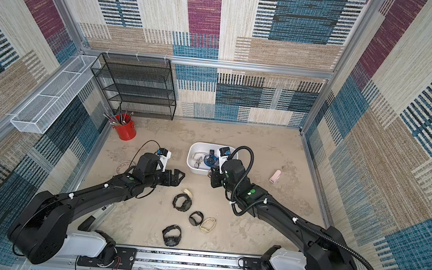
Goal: Put the watch into the storage box
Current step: Pick up the item at the center of the board, then place the storage box down.
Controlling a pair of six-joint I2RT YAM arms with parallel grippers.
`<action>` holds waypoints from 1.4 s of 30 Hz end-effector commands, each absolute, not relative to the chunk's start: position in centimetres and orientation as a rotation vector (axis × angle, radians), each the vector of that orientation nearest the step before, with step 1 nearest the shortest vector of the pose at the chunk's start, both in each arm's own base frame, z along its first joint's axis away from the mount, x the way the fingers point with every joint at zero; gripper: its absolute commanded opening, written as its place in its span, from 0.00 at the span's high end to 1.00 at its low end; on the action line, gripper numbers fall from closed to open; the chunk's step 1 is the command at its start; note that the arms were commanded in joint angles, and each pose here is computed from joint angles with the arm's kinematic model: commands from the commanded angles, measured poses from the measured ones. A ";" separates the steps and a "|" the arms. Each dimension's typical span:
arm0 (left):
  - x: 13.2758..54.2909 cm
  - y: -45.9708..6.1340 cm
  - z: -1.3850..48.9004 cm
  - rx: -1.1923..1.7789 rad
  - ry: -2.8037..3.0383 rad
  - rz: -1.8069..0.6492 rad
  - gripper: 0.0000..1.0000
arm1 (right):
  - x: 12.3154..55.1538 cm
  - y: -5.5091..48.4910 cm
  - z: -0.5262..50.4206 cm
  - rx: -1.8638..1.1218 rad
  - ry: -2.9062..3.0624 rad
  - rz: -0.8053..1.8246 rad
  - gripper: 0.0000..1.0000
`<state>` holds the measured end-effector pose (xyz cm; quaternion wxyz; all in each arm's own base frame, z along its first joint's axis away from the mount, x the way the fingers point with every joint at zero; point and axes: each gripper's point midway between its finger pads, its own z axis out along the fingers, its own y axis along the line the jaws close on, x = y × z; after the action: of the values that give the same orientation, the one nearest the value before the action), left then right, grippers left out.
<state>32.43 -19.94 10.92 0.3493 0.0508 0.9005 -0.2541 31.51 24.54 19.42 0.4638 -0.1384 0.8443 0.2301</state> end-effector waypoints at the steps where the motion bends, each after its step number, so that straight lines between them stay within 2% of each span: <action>1: 32.7 -19.9 11.3 0.129 2.324 -0.654 0.03 | 32.9 24.5 20.9 -0.347 2.023 0.550 0.89; 12: 32.6 -19.9 11.7 0.134 2.322 -0.653 0.03 | 38.4 22.3 18.8 -0.256 2.107 0.414 0.89; 21: 32.5 -21.3 12.6 0.202 2.314 -0.730 0.04 | 40.7 19.8 16.1 -0.209 2.155 0.310 0.89; 42: 33.5 -27.3 14.6 0.351 2.260 -0.909 0.06 | 41.4 17.7 10.1 -0.140 2.249 0.242 0.88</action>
<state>33.15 -26.51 13.58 0.3214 0.1212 0.8780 -0.3334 40.69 17.71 9.80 0.4066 -0.0671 0.9062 0.0943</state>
